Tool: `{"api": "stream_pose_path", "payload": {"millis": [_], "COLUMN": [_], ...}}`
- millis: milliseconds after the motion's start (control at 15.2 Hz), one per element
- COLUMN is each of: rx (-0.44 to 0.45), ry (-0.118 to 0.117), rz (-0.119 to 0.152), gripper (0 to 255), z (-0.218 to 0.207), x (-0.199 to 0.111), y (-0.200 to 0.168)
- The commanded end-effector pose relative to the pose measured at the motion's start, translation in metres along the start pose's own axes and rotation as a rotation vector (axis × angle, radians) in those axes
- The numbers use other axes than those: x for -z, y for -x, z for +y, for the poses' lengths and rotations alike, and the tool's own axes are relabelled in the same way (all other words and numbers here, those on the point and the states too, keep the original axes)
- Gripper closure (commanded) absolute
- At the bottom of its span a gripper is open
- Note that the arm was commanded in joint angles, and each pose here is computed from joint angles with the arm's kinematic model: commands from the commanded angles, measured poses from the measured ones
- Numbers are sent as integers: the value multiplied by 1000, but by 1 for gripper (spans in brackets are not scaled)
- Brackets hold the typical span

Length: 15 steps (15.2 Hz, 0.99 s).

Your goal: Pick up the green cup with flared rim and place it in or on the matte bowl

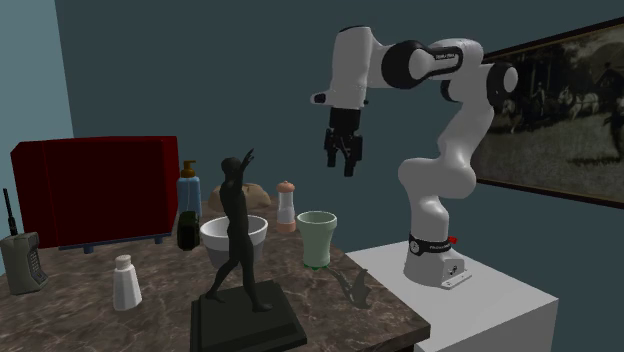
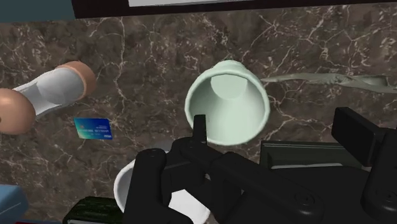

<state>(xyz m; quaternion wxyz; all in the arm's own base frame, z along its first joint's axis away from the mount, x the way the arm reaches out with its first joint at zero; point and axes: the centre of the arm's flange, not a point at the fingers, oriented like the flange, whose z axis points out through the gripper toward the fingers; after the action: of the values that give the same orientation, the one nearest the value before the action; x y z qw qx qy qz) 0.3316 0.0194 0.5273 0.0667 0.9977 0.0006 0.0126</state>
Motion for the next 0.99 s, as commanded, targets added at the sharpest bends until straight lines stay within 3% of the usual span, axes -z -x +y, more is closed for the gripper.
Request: {"api": "stream_pose_path", "payload": {"millis": [0,462,924], "rx": [-5,-21,-21], "ry": [-8,-33,-33], "rz": [7,21,21], "gripper": [0,0,0], "z": [-4,-26,-27], "x": [-27,-107,-144], "y": [-10,-44,-45]}}
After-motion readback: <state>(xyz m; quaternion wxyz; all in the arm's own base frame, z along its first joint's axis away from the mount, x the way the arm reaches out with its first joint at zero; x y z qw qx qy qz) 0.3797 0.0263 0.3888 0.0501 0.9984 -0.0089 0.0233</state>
